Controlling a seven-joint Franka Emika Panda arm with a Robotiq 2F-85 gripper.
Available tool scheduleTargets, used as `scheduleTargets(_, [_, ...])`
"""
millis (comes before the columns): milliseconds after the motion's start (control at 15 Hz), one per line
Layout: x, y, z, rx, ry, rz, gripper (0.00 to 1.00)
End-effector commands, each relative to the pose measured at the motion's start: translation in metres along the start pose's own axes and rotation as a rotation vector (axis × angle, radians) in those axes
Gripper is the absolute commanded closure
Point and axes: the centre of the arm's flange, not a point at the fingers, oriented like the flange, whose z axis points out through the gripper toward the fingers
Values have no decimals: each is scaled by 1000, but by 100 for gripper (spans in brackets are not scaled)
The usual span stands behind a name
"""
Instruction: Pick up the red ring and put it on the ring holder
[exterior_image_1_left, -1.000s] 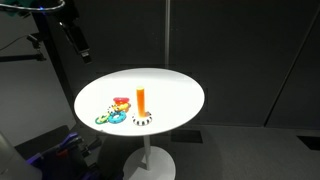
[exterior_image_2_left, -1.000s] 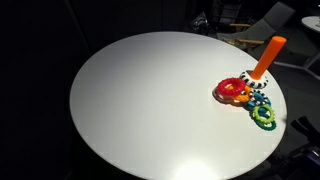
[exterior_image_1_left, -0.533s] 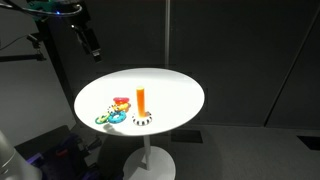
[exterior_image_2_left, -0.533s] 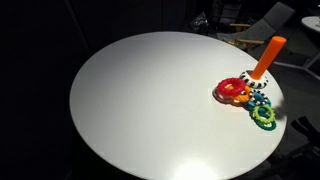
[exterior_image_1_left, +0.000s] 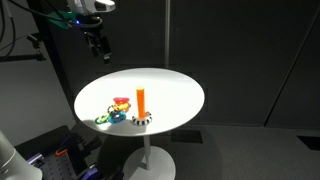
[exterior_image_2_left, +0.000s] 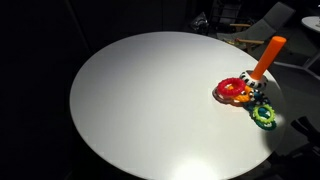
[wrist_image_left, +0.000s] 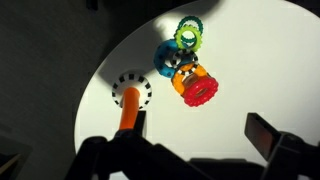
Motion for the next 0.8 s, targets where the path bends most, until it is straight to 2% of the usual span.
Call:
scheduleTargets(0, [34,-23,13,15,-54,-22,0])
scheduleTargets(267, [49,-45,42,-15,-115,-97,0])
scheduleTargets(467, [54,-55,59,-28,-122,-141,0])
scheduleTargets(733, [46,-58,70,-21,-132,-132,0])
